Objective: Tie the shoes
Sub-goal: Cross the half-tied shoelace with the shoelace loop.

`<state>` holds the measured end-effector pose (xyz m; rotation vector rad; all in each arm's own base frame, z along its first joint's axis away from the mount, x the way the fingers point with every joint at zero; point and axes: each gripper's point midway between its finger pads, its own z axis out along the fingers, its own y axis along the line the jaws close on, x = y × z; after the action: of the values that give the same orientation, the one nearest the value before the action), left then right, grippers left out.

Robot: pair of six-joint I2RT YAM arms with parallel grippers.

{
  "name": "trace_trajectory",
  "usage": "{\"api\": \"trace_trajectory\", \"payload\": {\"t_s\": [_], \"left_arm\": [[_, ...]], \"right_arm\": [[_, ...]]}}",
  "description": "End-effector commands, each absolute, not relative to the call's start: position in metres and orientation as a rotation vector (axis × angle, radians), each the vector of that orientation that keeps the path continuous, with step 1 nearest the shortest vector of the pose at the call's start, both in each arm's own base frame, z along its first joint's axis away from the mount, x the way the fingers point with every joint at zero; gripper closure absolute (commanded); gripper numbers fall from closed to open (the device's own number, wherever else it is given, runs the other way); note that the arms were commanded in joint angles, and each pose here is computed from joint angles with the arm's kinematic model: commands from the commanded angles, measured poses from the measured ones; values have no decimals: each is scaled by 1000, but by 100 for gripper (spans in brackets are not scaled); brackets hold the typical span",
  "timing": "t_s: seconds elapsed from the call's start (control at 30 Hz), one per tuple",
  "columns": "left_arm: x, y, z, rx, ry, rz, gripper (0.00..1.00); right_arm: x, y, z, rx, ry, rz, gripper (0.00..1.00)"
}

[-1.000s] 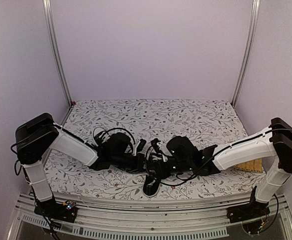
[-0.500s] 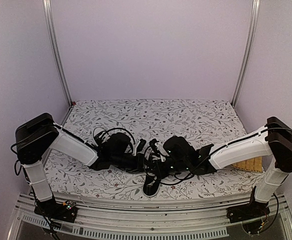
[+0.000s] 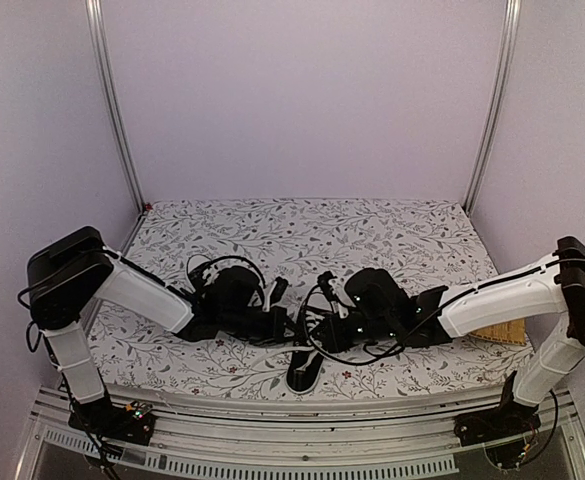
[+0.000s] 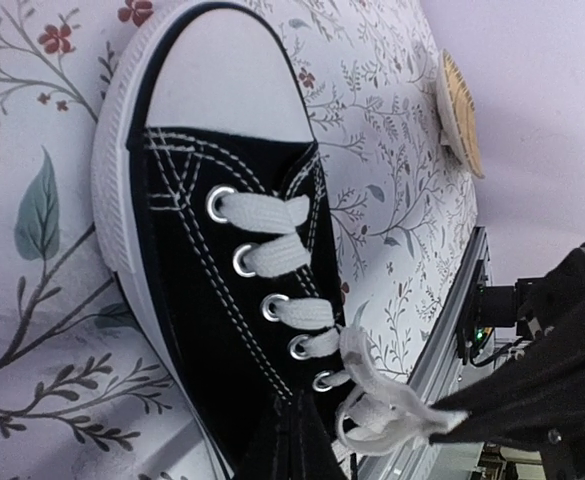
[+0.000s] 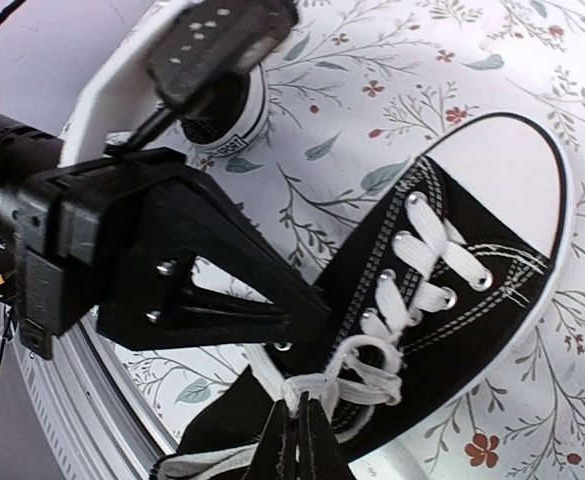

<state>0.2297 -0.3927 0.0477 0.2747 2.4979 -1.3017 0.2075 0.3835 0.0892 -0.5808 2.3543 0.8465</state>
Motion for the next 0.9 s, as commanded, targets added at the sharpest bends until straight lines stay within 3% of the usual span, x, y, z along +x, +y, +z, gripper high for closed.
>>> {"api": "trace_trajectory", "payload": {"t_s": [0.0, 0.33, 0.43, 0.57, 0.87], "left_arm": [[234, -382, 52, 248, 2486, -1259, 100], [229, -390, 77, 368, 2372, -1328, 100], [224, -396, 83, 422, 2354, -1343, 79], [218, -403, 79, 450, 2368, -1359, 68], [210, -417, 69, 492, 2405, -1384, 67]], "right_arm": [[215, 368, 90, -502, 2365, 887, 97], [217, 359, 91, -451, 2347, 1043, 97], [216, 363, 94, -463, 2334, 1073, 97], [216, 366, 93, -465, 2331, 1091, 97], [216, 366, 92, -463, 2334, 1097, 97]]}}
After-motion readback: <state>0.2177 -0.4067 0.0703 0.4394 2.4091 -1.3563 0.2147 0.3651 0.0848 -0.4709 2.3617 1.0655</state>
